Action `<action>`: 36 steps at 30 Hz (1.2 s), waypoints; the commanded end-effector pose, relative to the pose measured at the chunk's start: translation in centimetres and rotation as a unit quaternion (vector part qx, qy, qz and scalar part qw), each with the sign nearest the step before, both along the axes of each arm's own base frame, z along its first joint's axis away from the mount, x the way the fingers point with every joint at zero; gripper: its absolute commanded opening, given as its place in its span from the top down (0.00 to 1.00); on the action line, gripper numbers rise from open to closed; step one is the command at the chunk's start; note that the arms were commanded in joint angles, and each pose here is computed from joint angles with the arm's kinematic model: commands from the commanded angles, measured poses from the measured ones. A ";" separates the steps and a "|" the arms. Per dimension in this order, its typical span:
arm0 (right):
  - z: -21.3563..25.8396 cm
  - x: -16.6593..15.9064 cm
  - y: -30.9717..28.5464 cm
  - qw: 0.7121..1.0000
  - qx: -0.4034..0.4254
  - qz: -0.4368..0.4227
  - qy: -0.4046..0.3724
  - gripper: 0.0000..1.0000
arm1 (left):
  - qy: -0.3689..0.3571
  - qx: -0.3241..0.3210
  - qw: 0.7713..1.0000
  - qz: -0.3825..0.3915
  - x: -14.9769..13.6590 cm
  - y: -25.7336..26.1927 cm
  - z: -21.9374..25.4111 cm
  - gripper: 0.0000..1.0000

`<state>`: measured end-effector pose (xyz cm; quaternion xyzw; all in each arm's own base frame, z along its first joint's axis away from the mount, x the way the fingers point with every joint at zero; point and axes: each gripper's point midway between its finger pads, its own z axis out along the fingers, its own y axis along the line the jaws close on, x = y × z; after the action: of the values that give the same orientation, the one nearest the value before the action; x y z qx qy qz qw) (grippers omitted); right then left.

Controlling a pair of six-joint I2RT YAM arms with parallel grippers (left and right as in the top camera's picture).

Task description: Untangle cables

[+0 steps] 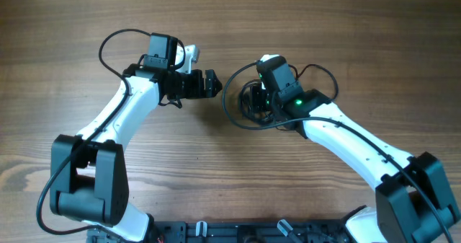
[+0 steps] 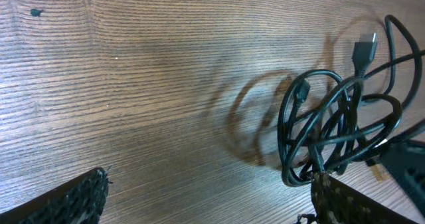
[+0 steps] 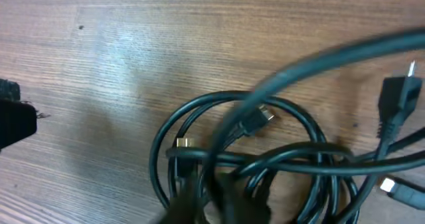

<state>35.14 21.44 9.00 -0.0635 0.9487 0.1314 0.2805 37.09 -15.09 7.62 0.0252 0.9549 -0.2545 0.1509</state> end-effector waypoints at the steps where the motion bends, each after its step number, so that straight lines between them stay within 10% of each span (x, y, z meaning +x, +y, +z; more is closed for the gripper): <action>1: 2.7 0.6 0.8 0.999 0.027 0.004 -0.027 0.96 | 0.005 0.003 1.000 -0.007 -0.3 -0.1 -0.7 0.00; 12: 15.5 -2.8 0.7 0.966 0.232 0.084 -0.075 0.96 | 0.005 0.003 1.000 -0.007 -0.3 -0.1 -0.7 0.00; 14: 14.8 -2.4 0.3 0.969 0.220 0.085 -0.075 0.96 | 0.005 0.003 1.000 -0.007 -0.3 -0.1 -0.7 0.00; 16: 13.5 -2.1 0.6 0.971 0.213 0.087 -0.058 0.60 | 0.005 0.003 1.000 -0.007 -0.3 -0.1 -0.7 0.00; 23: 10.5 3.8 2.9 0.975 0.214 0.053 -0.016 0.67 | 0.005 0.003 1.000 -0.007 -0.3 -0.1 -0.7 0.00; 27: 10.6 8.7 2.2 0.992 0.127 0.015 -0.009 0.47 | 0.005 0.003 1.000 -0.008 -0.3 -0.1 -0.7 0.00; 36: -3.0 10.3 2.3 0.992 0.077 -0.024 0.099 0.42 | 0.005 0.003 1.000 -0.008 -0.3 -0.1 -0.7 0.00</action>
<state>45.05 24.00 9.44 -0.0188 0.9515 0.2228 0.2115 37.04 -15.08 7.56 0.0250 0.9550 -0.2544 0.1502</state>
